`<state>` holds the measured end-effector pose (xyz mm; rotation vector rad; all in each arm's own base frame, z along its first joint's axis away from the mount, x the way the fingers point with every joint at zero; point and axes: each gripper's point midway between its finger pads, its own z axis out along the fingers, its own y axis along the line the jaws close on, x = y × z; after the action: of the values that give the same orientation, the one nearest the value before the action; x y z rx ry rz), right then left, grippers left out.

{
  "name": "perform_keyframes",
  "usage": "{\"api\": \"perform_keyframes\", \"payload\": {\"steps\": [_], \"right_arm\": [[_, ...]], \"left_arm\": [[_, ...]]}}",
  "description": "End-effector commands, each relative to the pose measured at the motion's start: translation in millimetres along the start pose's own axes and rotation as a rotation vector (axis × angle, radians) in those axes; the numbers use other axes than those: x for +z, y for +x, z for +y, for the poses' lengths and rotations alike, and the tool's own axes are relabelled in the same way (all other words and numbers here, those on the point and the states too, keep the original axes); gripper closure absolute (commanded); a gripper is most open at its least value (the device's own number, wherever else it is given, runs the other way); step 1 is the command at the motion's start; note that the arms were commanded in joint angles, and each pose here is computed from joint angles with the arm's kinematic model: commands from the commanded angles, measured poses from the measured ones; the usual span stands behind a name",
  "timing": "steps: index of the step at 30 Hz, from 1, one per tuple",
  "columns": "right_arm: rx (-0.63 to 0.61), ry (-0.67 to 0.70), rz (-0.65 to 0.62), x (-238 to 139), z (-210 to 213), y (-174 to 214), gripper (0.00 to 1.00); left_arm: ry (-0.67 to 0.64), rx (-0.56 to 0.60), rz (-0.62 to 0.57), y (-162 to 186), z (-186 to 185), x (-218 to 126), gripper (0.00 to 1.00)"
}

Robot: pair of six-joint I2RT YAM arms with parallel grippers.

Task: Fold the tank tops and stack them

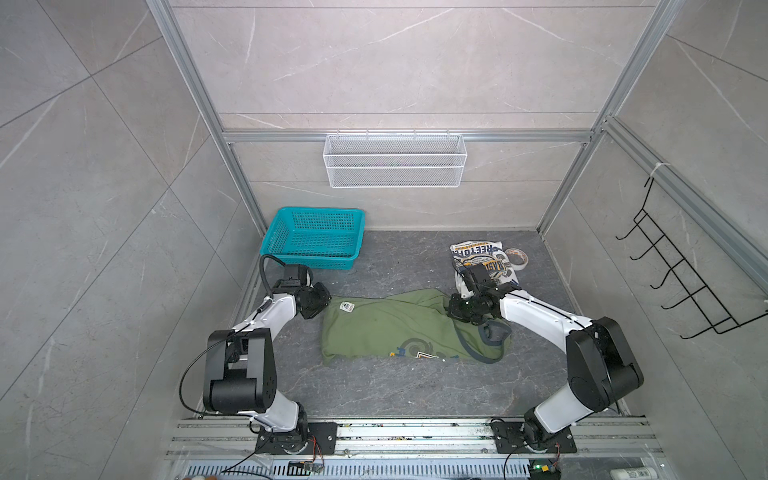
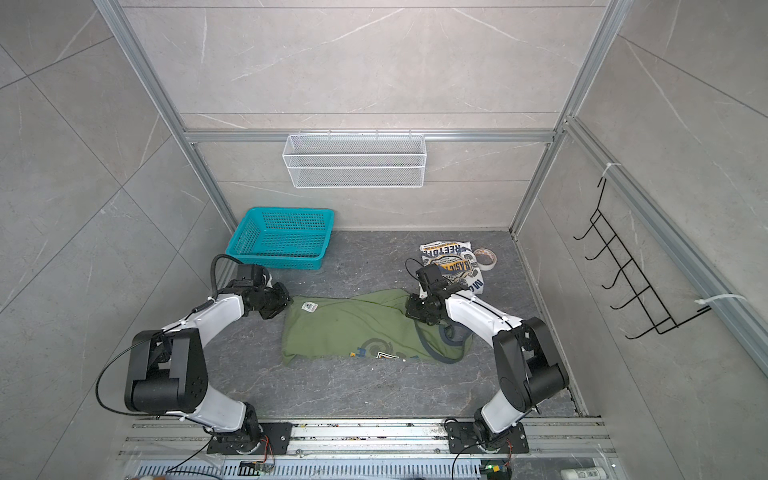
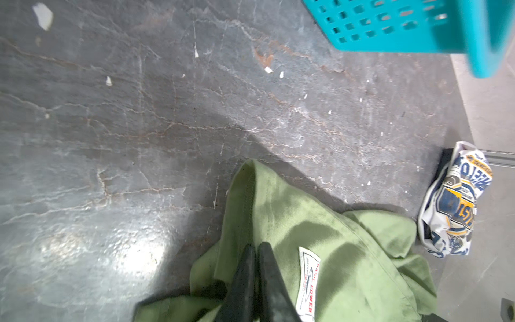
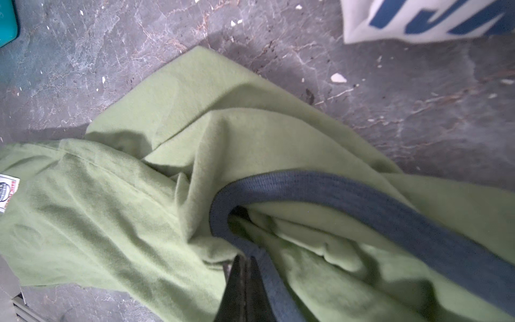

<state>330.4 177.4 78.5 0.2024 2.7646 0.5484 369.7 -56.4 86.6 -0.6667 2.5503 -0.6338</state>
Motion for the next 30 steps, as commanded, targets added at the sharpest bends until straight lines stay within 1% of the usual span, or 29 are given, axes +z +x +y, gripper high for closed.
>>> {"api": "perform_keyframes", "payload": {"steps": [1, 5, 9, 12, 14, 16, 21, 22, 23, 24, 25, 26, 27, 28, 30], "right_arm": [[-0.037, -0.006, -0.056, -23.6, 11.1, -10.7, 1.00], [-0.044, -0.009, -0.078, -35.8, 13.3, -11.2, 1.00], [-0.055, -0.014, -0.096, -51.9, 15.1, -8.3, 1.00], [-0.061, 0.004, -0.103, -62.7, 10.8, 2.5, 1.00], [-0.065, 0.020, -0.096, -65.5, 5.6, 15.0, 1.00], [-0.069, 0.029, -0.071, -62.7, -0.8, 34.0, 1.00], [-0.045, 0.041, 0.043, -39.0, -19.0, 85.3, 1.00], [-0.038, 0.035, 0.068, -33.7, -21.7, 93.9, 0.93], [-0.032, 0.032, 0.079, -31.1, -23.9, 98.2, 0.84], [-0.027, 0.036, 0.087, -30.0, -26.5, 101.3, 0.71], [-0.027, 0.040, 0.089, -31.3, -28.6, 102.3, 0.54], [-0.029, 0.036, 0.087, -33.4, -29.0, 101.7, 0.44], [-0.025, 0.020, 0.084, -36.2, -29.0, 100.1, 0.39], [-0.013, -0.010, 0.082, -38.7, -28.6, 97.3, 0.37], [0.014, -0.090, 0.075, -41.5, -24.4, 90.2, 0.38]], "left_arm": [[0.003, 0.005, -0.035, -0.5, -4.4, -18.0, 0.91], [0.022, 0.013, -0.087, -3.9, -11.4, -37.4, 0.93], [0.048, 0.022, -0.159, -5.1, -18.9, -64.6, 0.95], [0.058, 0.022, -0.213, 3.2, -15.9, -84.8, 0.95], [0.074, 0.012, -0.223, 17.3, -10.2, -91.5, 0.95], [0.079, -0.010, -0.201, 40.8, 3.4, -89.8, 0.94], [0.030, -0.075, -0.078, 106.7, 50.3, -70.2, 0.94], [0.026, -0.092, -0.062, 117.2, 57.3, -65.6, 0.94], [0.031, -0.094, -0.054, 125.1, 59.1, -60.8, 0.94], [0.020, -0.101, -0.052, 130.3, 62.8, -58.8, 0.94], [0.003, -0.117, -0.053, 132.7, 67.8, -58.3, 0.94], [-0.005, -0.129, -0.062, 133.0, 70.6, -58.3, 0.94], [-0.026, -0.132, -0.079, 131.3, 75.0, -59.2, 0.94], [-0.031, -0.129, -0.092, 129.5, 76.1, -59.8, 0.94], [-0.037, -0.121, -0.114, 125.4, 76.8, -60.5, 0.94]]}}
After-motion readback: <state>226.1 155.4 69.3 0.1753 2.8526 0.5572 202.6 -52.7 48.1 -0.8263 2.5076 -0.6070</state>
